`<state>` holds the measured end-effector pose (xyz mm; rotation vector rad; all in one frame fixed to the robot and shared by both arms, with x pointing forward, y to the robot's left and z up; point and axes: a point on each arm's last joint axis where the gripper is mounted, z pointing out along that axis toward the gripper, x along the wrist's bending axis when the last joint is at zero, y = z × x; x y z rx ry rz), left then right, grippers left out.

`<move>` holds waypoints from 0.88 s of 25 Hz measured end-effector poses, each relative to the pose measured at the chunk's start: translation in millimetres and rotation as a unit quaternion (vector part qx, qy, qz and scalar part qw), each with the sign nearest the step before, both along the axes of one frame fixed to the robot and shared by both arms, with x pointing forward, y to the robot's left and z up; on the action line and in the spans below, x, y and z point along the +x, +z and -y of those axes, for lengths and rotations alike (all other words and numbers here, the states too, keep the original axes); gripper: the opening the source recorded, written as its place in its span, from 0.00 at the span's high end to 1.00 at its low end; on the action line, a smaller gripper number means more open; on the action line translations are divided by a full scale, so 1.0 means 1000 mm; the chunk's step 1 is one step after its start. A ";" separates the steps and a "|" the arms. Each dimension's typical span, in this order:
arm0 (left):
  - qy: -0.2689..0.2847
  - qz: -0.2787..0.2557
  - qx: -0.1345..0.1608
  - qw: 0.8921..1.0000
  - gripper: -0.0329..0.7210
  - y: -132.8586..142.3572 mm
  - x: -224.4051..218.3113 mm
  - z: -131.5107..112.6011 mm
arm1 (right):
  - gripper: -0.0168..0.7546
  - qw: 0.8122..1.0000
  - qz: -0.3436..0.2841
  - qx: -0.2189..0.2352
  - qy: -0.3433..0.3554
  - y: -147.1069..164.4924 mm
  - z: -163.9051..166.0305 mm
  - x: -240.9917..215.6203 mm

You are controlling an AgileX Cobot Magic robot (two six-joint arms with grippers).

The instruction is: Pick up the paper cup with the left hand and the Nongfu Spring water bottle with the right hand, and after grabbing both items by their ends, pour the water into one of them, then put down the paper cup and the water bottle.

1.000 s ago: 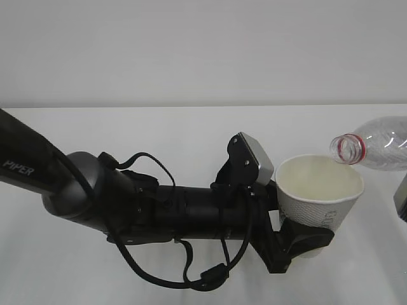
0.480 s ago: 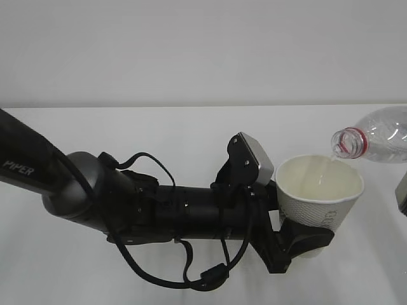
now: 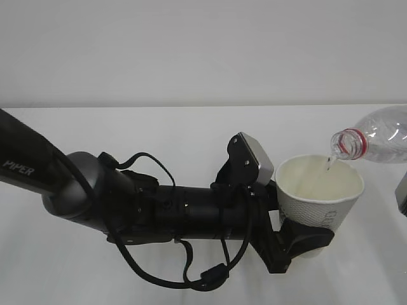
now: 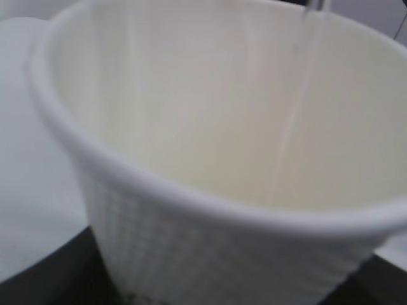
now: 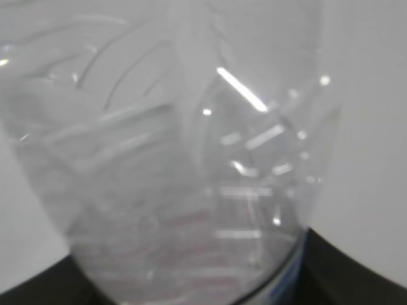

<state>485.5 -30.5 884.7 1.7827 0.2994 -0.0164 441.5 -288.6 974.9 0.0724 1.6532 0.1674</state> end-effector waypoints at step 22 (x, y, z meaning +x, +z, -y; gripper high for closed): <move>0.000 0.000 0.000 1.000 0.25 0.000 0.000 0.000 | 0.45 1.000 0.018 -0.002 0.002 -0.010 -0.001 0.007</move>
